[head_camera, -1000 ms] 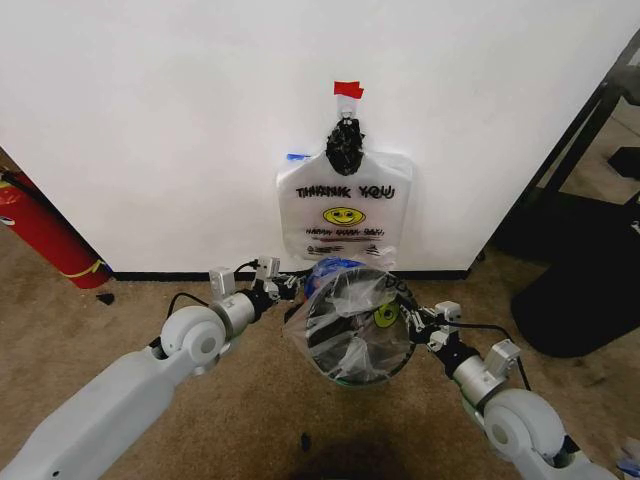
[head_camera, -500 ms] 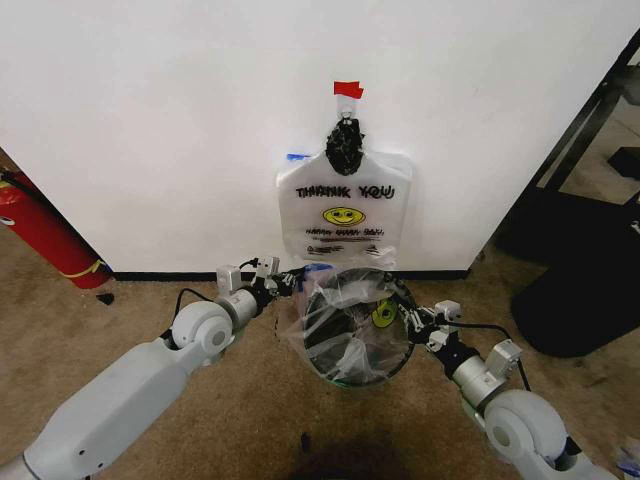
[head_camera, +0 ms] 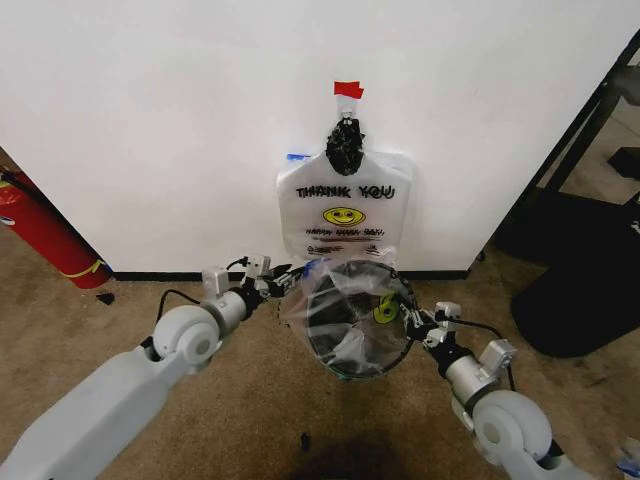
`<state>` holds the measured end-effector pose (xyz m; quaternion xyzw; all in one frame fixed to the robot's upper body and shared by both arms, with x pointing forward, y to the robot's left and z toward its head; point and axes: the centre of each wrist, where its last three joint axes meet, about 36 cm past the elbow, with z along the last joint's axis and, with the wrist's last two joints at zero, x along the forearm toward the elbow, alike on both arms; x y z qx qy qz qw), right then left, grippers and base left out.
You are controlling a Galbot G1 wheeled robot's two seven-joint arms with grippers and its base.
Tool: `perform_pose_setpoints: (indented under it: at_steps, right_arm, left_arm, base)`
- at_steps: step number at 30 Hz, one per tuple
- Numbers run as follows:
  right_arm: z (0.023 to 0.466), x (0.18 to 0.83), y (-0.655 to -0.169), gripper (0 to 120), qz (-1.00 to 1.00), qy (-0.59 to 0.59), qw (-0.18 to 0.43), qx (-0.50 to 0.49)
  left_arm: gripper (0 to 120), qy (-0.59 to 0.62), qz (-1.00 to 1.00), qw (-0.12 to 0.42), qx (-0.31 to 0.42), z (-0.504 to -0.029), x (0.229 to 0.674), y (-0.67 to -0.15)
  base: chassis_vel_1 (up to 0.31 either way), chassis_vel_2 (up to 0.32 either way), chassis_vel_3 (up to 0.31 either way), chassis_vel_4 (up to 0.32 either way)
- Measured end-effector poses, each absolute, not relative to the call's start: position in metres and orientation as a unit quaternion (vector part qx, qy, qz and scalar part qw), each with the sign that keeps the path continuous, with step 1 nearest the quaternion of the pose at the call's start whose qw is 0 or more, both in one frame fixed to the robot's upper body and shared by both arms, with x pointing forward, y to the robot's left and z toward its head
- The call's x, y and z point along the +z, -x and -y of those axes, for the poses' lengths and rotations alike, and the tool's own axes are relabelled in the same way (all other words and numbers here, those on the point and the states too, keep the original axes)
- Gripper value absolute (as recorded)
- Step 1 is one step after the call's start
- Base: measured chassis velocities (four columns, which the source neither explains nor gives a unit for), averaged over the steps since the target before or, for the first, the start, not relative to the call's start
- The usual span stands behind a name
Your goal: Pick up the garbage bag from the wall and place it over the trash bin.
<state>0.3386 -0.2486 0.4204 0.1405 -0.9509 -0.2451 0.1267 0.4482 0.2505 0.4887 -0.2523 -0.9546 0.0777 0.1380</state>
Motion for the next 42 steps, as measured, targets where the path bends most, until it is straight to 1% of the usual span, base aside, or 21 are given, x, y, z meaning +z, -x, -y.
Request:
perform_pose_setpoints:
  at_steps: [2, 4, 5, 6, 8, 9, 11, 12, 14, 18, 22, 30, 36, 39, 42]
  right_arm:
    - [0.244, 0.424, -0.338, 0, 0.944, -0.121, 0.140, -0.274]
    - [0.240, 0.427, -0.338, 0, 0.936, -0.092, 0.154, -0.304]
    - [0.239, 0.430, -0.338, 0, 0.930, -0.068, 0.163, -0.323]
    - [0.239, 0.430, -0.338, 0, 0.930, -0.068, 0.163, -0.323]
    - [0.239, 0.433, -0.339, 0, 0.918, -0.028, 0.176, -0.353]
    - [0.241, 0.435, -0.340, 0, 0.910, -0.001, 0.182, -0.373]
    - [0.245, 0.439, -0.344, 0, 0.894, 0.035, 0.190, -0.404]
    - [0.245, 0.439, -0.344, 0, 0.894, 0.035, 0.190, -0.404]
    - [0.247, 0.444, -0.348, 0, 0.880, 0.056, 0.193, -0.429]
    - [0.248, 0.451, -0.352, 0, 0.862, 0.067, 0.189, -0.465]
    - [0.249, 0.455, -0.353, 0, 0.859, 0.069, 0.190, -0.471]
    - [0.260, 0.461, -0.352, 0, 0.859, 0.062, 0.204, -0.465]
    - [0.261, 0.463, -0.350, 0, 0.865, 0.059, 0.206, -0.455]
    - [0.260, 0.465, -0.351, 0, 0.865, 0.055, 0.203, -0.455]
    - [0.260, 0.467, -0.352, 0, 0.866, 0.053, 0.200, -0.456]
  left_arm:
    - [67, 0.223, 0.964, 0.118, 0.089, -0.252, 0.492, -0.441]
    - [73, 0.186, 0.971, 0.090, 0.124, -0.249, 0.490, -0.434]
    - [79, 0.164, 0.969, 0.071, 0.168, -0.244, 0.486, -0.430]
    - [79, 0.164, 0.969, 0.071, 0.168, -0.244, 0.486, -0.430]
    - [87, 0.148, 0.960, 0.054, 0.232, -0.237, 0.478, -0.424]
    - [91, 0.144, 0.951, 0.052, 0.268, -0.232, 0.474, -0.418]
    - [98, 0.143, 0.938, 0.066, 0.310, -0.224, 0.464, -0.400]
    - [98, 0.143, 0.938, 0.066, 0.310, -0.224, 0.464, -0.400]
    - [100, 0.148, 0.929, 0.087, 0.327, -0.219, 0.451, -0.377]
    - [100, 0.175, 0.924, 0.117, 0.320, -0.208, 0.428, -0.337]
    - [100, 0.197, 0.921, 0.127, 0.312, -0.206, 0.420, -0.327]
    - [100, 0.264, 0.902, 0.166, 0.298, -0.197, 0.406, -0.319]
    - [98, 0.292, 0.899, 0.172, 0.277, -0.185, 0.400, -0.324]
    - [95, 0.302, 0.904, 0.170, 0.251, -0.183, 0.392, -0.328]
    - [95, 0.305, 0.904, 0.171, 0.245, -0.181, 0.390, -0.328]
  base:
    - [0.000, 0.000, 0.000, 0.000]
    - [0.000, 0.000, 0.000, 0.000]
    - [0.000, 0.000, 0.000, 0.000]
    - [0.000, 0.000, 0.000, 0.000]
    - [0.000, 0.000, 0.000, 0.000]
    - [0.000, 0.000, 0.000, 0.000]
    - [0.000, 0.000, 0.000, 0.000]
    - [0.000, 0.000, 0.000, 0.000]
    - [0.000, 0.000, 0.000, 0.000]
    - [0.000, 0.000, 0.000, 0.000]
    - [0.000, 0.000, 0.000, 0.000]
    - [0.000, 0.000, 0.000, 0.000]
    - [0.000, 0.000, 0.000, 0.000]
    - [0.000, 0.000, 0.000, 0.000]
    - [0.000, 0.000, 0.000, 0.000]
